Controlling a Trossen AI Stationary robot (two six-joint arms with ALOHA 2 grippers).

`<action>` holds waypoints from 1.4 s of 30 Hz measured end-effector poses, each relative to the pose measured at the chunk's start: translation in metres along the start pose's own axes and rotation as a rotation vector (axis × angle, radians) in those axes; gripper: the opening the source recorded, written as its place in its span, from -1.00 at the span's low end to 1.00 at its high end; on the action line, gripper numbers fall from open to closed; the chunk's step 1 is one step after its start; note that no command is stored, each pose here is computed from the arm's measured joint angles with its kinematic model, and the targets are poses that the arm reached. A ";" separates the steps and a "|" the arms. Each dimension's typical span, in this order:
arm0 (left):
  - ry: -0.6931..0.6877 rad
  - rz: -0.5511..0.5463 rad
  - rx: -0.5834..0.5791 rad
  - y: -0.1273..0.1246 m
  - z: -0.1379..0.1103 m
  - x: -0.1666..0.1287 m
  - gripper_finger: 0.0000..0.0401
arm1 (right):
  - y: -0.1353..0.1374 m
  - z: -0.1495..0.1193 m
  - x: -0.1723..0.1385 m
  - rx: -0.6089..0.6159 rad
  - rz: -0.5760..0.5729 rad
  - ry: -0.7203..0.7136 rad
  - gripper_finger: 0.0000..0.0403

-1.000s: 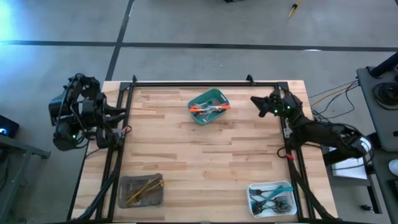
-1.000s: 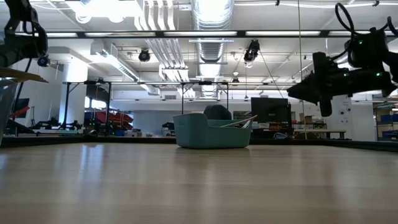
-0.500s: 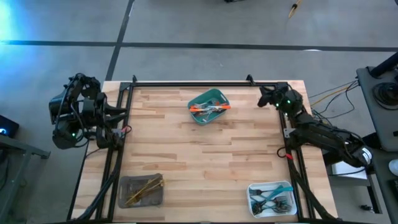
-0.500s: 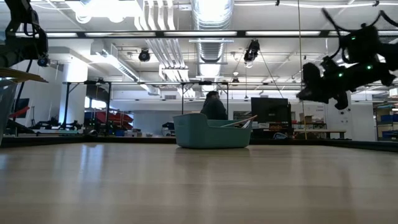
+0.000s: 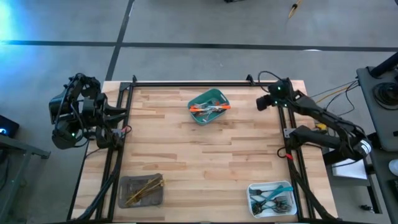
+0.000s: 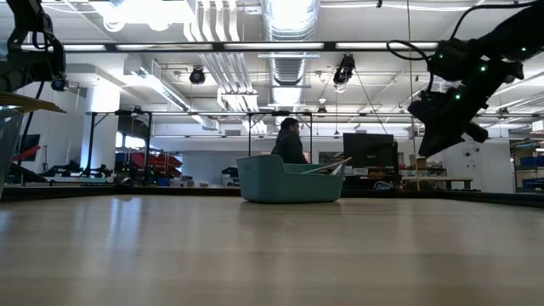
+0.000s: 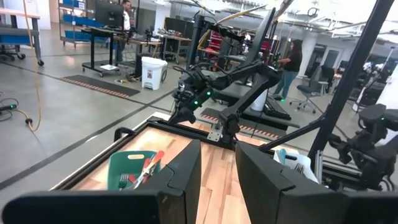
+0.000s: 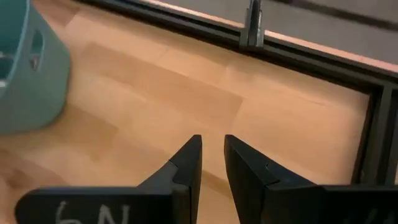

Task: Sort silverware by color (type)
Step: Return to Home Position

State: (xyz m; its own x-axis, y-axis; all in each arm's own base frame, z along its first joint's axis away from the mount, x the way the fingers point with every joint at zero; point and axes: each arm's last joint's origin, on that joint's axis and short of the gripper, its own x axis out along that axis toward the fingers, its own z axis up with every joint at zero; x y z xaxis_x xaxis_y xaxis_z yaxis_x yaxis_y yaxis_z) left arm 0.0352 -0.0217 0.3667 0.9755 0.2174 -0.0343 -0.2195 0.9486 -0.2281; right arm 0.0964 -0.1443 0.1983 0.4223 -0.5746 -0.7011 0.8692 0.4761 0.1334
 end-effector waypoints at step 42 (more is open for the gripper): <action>-0.046 0.041 0.010 0.000 -0.007 0.001 -0.58 | -0.014 -0.073 -0.032 0.039 0.102 -0.772 -0.70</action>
State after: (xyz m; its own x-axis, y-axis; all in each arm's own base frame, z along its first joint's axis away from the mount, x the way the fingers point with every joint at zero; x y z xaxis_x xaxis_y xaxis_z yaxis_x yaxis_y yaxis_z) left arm 0.0365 -0.0234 0.3603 0.9639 0.2664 0.0009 -0.2598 0.9407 -0.2180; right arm 0.0522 -0.0841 0.1679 0.5475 -0.8368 0.0000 0.8190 0.5358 0.2055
